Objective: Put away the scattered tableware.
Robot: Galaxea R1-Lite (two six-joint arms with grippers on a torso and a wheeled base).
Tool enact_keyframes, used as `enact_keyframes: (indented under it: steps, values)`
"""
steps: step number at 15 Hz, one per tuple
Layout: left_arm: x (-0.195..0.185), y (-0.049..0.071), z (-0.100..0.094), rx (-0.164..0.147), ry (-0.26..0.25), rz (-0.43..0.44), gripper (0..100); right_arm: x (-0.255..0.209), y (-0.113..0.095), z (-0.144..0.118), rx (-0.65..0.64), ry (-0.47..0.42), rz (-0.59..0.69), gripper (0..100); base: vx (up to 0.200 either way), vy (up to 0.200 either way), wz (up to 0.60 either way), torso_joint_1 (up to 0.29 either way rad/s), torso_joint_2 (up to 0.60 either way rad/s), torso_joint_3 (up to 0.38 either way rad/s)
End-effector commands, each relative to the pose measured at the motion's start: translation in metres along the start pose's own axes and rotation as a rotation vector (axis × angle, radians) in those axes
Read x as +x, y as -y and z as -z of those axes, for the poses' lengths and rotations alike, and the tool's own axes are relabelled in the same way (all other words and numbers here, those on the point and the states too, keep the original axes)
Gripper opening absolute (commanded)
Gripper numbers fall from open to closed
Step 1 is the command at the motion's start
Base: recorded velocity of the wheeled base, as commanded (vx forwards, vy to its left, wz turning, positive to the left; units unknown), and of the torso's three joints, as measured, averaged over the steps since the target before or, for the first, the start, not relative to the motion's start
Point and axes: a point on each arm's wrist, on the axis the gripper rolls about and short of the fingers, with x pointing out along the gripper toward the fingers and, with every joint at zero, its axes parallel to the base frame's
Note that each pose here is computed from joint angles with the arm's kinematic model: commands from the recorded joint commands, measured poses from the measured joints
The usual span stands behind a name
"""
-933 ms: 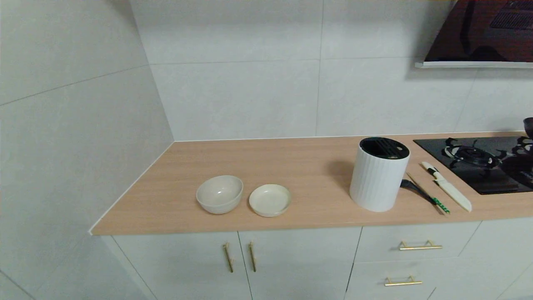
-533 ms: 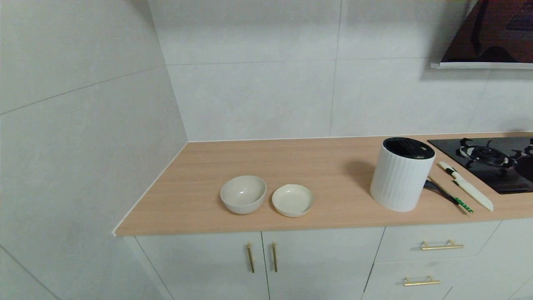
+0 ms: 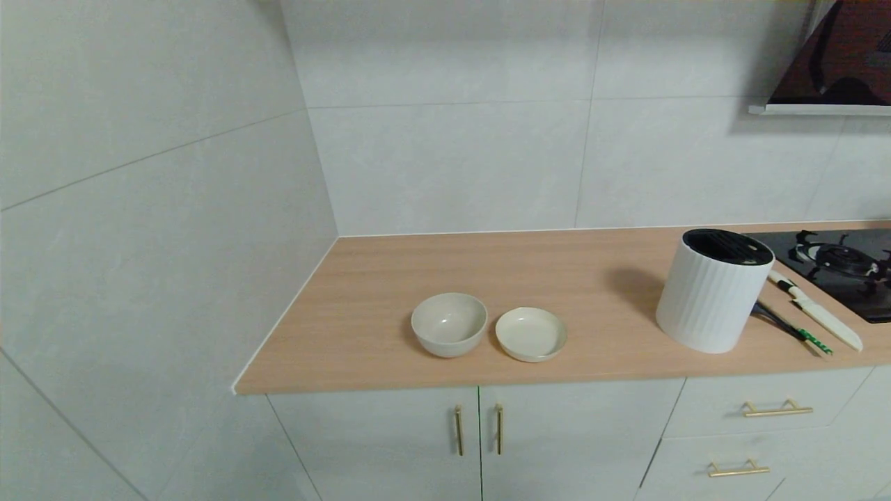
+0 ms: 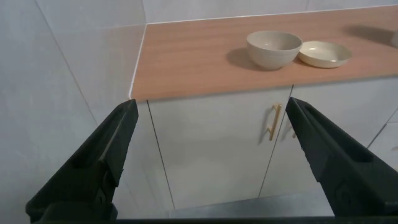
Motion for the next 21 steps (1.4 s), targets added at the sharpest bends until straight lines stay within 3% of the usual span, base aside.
enact_keyframes:
  steps: [1, 16, 21]
  values:
    - [0.0000, 0.0000, 0.0001, 0.000, 0.000, -0.001, 100, 0.0000, 0.0000, 0.0000, 0.000, 0.001, 0.000, 100, 0.000, 0.000, 0.00, 0.000, 0.00, 0.000]
    - [0.0000, 0.0000, 0.0001, 0.000, 0.000, 0.001, 100, 0.0000, 0.0000, 0.0000, 0.000, 0.001, 0.000, 100, 0.000, 0.000, 0.00, -0.003, 0.00, 0.004]
    - [0.0000, 0.0000, 0.0001, 0.000, 0.000, -0.001, 100, 0.0000, 0.0000, 0.0000, 0.000, 0.001, 0.000, 100, 0.000, 0.000, 0.00, -0.167, 0.36, 0.197]
